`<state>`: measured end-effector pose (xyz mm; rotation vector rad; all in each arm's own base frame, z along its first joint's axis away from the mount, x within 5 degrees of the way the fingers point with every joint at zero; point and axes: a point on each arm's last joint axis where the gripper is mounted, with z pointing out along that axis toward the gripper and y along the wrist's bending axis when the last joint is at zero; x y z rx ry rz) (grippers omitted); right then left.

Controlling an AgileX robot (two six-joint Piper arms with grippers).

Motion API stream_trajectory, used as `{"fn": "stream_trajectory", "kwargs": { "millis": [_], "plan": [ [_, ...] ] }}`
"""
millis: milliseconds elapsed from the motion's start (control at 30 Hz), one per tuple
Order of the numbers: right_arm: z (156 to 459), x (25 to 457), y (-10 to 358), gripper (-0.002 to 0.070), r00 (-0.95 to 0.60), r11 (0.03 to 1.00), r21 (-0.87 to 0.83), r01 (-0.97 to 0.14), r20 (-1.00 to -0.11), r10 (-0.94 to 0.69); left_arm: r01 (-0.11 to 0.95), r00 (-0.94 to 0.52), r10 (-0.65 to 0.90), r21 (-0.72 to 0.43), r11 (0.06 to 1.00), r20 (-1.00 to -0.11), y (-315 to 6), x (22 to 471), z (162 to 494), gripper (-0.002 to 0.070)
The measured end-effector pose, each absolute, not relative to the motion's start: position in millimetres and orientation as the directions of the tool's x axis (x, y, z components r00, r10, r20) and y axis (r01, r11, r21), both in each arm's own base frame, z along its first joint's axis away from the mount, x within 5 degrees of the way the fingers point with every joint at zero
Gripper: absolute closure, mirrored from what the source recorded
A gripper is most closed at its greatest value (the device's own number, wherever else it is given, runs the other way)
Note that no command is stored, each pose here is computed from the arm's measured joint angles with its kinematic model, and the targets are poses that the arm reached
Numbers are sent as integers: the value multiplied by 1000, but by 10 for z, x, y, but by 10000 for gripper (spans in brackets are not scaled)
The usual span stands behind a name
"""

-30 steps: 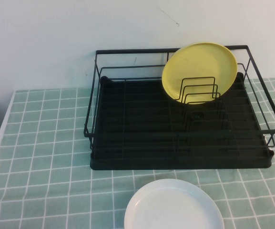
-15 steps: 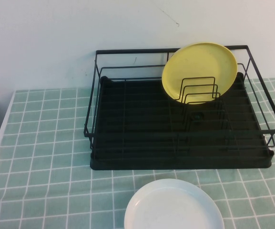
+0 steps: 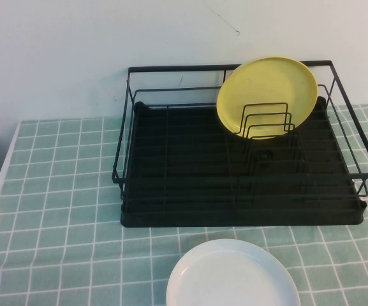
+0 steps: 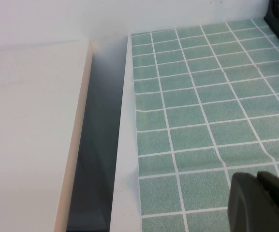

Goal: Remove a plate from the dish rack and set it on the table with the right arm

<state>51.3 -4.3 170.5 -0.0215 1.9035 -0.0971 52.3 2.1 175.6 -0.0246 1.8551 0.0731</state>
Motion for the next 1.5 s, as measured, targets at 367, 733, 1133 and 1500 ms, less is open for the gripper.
{"fn": "stream_trajectory", "kwargs": {
  "millis": [367, 733, 1133, 1500],
  "plan": [
    [1705, 513, -43, 678, -329, 996, -78, 33, -942, -63, -55, -282, 21, 38, 998, -959, 21, 523, 1756, 678],
    [1722, 519, -42, 678, -311, 996, -83, 31, -948, -69, -55, -282, 21, 38, 998, -959, 21, 523, 1756, 678],
    [2273, 519, 7, 678, 326, 997, -73, 27, -942, -78, -55, -282, 21, 38, 998, -959, 21, 523, 1756, 678],
    [2549, 404, -30, 678, 548, 998, -20, 65, -835, -52, -55, -282, 21, 38, 998, -959, 21, 523, 1756, 678]
  ]
}}
